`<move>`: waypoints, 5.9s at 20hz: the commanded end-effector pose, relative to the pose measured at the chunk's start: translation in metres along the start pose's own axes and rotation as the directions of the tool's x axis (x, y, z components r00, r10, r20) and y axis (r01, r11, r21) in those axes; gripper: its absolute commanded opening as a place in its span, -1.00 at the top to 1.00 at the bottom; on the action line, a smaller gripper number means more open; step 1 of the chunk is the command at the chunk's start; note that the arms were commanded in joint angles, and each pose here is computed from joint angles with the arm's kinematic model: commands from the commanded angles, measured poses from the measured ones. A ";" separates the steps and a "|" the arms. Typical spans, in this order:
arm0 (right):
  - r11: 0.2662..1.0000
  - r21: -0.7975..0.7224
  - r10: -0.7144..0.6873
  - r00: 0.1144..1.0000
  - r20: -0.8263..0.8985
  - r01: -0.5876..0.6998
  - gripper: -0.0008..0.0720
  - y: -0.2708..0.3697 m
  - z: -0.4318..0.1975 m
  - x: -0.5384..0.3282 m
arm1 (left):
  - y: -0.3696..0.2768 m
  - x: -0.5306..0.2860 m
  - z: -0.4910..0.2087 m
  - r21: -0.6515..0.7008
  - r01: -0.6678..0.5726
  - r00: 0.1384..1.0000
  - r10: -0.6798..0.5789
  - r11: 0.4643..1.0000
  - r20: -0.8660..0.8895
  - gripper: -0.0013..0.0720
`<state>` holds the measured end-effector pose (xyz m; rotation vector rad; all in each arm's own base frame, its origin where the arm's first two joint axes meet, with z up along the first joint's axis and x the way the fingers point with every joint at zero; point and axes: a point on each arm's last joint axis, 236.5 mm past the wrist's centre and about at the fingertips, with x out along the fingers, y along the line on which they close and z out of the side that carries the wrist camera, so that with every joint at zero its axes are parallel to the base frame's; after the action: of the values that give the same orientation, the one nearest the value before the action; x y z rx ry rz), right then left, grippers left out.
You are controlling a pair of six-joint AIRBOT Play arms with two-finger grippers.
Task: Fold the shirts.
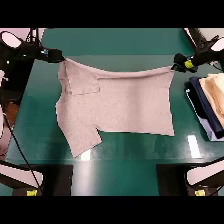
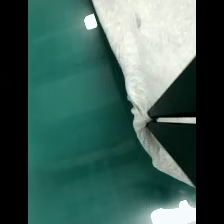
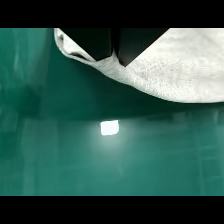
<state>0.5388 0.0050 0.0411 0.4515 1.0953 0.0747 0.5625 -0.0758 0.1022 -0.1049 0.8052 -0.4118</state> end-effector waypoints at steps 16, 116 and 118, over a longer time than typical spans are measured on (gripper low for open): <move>0.975 -0.191 -0.174 0.929 -0.325 0.115 0.94 -0.024 -0.141 0.024 | 0.023 -0.001 -0.189 0.100 0.040 0.801 0.028 0.994 -0.598 0.90; 0.994 0.017 0.108 0.962 -0.253 -0.107 -0.46 -0.024 -0.132 -0.016 | -0.020 -0.067 -0.191 -0.477 -0.055 0.992 -0.006 0.877 -0.126 -0.74; 0.993 0.015 0.114 0.947 -0.300 -0.114 -0.46 -0.042 -0.148 -0.026 | -0.033 -0.071 -0.204 -0.479 -0.036 0.981 -0.060 0.877 -0.184 -0.39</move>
<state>0.4055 0.0136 -0.0102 0.4971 1.3363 0.1930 0.3761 -0.0553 0.0184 -0.5304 1.0179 -0.1885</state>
